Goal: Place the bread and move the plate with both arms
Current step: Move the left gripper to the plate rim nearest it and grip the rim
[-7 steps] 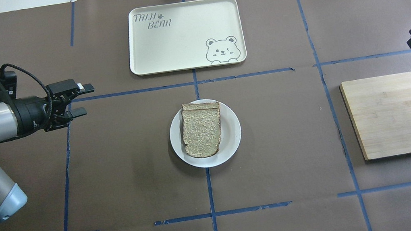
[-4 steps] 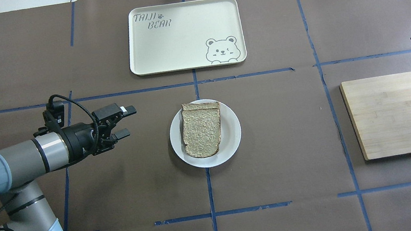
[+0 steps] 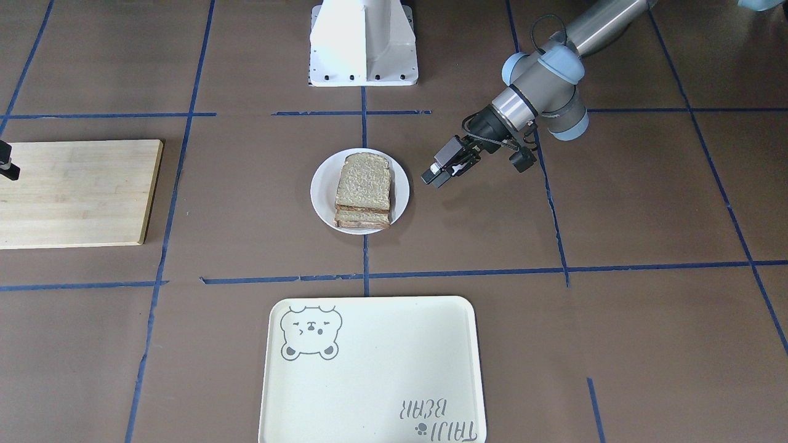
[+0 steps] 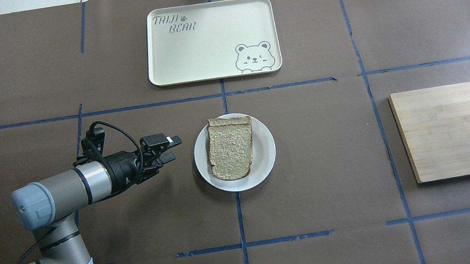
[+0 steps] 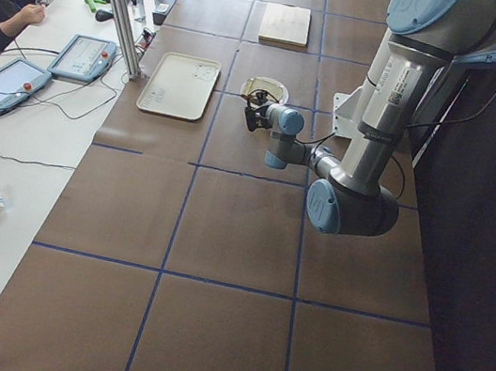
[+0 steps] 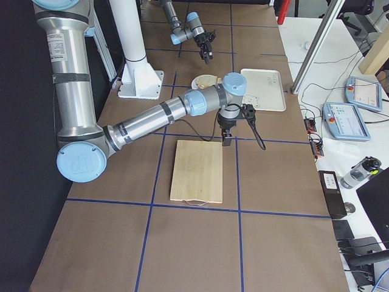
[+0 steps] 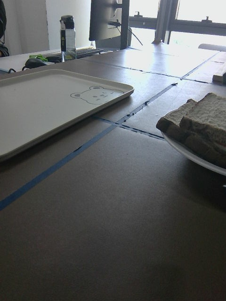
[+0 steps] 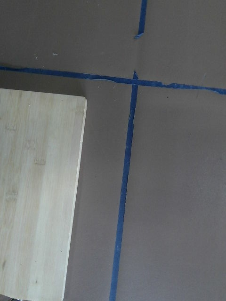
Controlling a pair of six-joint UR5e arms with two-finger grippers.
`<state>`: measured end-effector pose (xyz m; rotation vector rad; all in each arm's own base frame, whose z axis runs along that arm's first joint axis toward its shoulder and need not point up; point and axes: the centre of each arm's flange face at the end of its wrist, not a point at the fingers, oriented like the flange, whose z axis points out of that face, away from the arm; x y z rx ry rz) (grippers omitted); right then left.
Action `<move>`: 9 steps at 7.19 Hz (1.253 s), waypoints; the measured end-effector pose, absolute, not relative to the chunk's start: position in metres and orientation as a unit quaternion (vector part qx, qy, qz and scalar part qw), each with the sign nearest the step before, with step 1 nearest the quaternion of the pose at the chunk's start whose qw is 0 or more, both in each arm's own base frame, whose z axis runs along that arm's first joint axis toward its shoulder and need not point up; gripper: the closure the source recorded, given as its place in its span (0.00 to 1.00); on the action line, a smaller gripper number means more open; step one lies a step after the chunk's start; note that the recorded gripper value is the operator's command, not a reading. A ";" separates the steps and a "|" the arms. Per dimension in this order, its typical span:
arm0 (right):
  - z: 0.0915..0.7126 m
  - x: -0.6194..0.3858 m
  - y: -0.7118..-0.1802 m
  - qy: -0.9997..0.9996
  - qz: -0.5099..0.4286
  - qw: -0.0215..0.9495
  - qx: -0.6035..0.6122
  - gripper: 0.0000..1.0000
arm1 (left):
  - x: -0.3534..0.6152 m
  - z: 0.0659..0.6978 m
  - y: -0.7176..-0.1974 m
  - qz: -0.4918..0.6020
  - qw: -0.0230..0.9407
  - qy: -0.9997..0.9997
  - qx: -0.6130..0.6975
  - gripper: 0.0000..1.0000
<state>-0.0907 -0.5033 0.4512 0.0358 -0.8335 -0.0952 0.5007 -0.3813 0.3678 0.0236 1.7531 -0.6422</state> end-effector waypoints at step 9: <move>0.452 -0.091 -0.503 -0.406 -0.045 0.913 0.015 0.00 | 0.559 0.357 -0.360 -0.260 0.608 0.750 -0.013 0.57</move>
